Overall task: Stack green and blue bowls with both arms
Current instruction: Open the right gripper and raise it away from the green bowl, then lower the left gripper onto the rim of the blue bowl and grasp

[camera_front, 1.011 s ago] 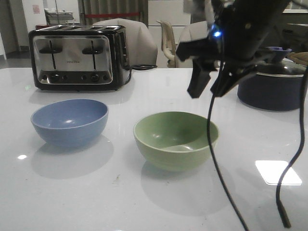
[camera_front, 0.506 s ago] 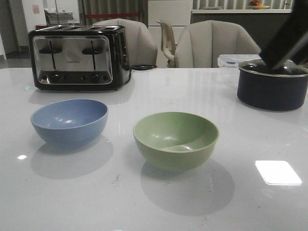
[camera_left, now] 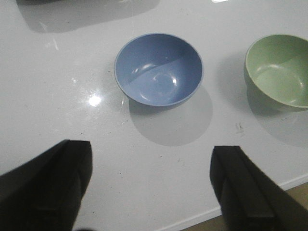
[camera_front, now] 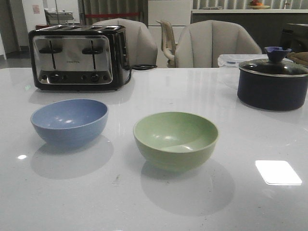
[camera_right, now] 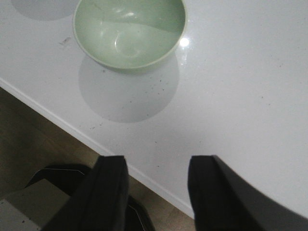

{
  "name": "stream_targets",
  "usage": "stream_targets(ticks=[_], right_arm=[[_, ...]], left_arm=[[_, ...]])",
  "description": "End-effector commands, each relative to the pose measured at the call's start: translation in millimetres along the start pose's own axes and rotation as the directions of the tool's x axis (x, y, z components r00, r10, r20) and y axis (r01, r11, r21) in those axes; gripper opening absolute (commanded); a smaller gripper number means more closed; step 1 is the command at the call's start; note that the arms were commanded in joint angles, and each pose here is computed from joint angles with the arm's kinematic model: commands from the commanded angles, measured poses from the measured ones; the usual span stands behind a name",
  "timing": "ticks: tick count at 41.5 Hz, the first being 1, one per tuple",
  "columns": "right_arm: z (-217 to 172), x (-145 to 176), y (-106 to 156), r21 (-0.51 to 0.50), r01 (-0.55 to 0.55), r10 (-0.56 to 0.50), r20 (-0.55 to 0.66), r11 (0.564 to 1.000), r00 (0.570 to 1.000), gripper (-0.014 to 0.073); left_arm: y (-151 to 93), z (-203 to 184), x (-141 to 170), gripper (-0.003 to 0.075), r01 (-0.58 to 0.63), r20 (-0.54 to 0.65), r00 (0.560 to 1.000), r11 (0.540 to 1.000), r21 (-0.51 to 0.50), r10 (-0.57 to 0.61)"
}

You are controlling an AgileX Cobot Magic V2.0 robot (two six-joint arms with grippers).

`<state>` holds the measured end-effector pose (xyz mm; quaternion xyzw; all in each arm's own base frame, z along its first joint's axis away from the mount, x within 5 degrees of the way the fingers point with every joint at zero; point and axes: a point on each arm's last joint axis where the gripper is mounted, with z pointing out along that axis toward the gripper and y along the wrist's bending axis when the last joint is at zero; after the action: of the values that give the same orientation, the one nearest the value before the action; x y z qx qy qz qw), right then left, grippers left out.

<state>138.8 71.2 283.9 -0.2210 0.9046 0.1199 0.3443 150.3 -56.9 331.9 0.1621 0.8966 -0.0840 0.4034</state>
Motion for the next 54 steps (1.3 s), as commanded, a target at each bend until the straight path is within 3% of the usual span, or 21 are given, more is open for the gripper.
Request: stream_targets(ticks=[1,13,24,30,44,49,54], right_arm=[[-6.7,-10.8,-0.4,0.01,0.01,-0.01,0.072,1.0,0.997,0.0421],[-6.5,-10.8,-0.4,0.009,0.009,-0.01,0.071,1.0,0.997,0.0421],[-6.5,-10.8,-0.4,0.009,0.009,-0.01,0.071,1.0,0.997,0.0421],[-6.5,-10.8,-0.4,0.009,0.009,-0.01,0.071,1.0,0.997,0.0421],[-6.5,-10.8,-0.4,0.009,0.009,-0.01,0.071,1.0,0.997,0.0421],[-6.5,-10.8,-0.4,0.009,0.009,-0.01,0.071,1.0,0.997,0.0421],[-6.5,-10.8,-0.4,0.009,0.009,-0.01,0.071,1.0,0.997,0.0421]], left_arm=[[-1.0,13.6,-28.7,0.055,-0.005,0.018,1.0,1.0,0.005,0.005],[2.0,93.1,-61.4,0.055,-0.01,-0.178,0.984,1.0,-0.004,0.009],[37.4,166.8,-82.8,0.055,0.059,-0.291,0.954,0.995,-0.077,-0.079],[53.8,201.5,-82.6,0.055,0.109,-0.336,0.932,0.989,-0.096,-0.135],[57.3,253.0,-70.5,0.0546,0.135,-0.382,0.91,0.987,-0.091,-0.16],[57.8,257.7,-68.3,0.0474,0.135,-0.383,0.91,0.987,-0.091,-0.16],[57.8,257.7,-68.3,0.0351,0.135,-0.383,0.91,0.987,-0.091,-0.16]])
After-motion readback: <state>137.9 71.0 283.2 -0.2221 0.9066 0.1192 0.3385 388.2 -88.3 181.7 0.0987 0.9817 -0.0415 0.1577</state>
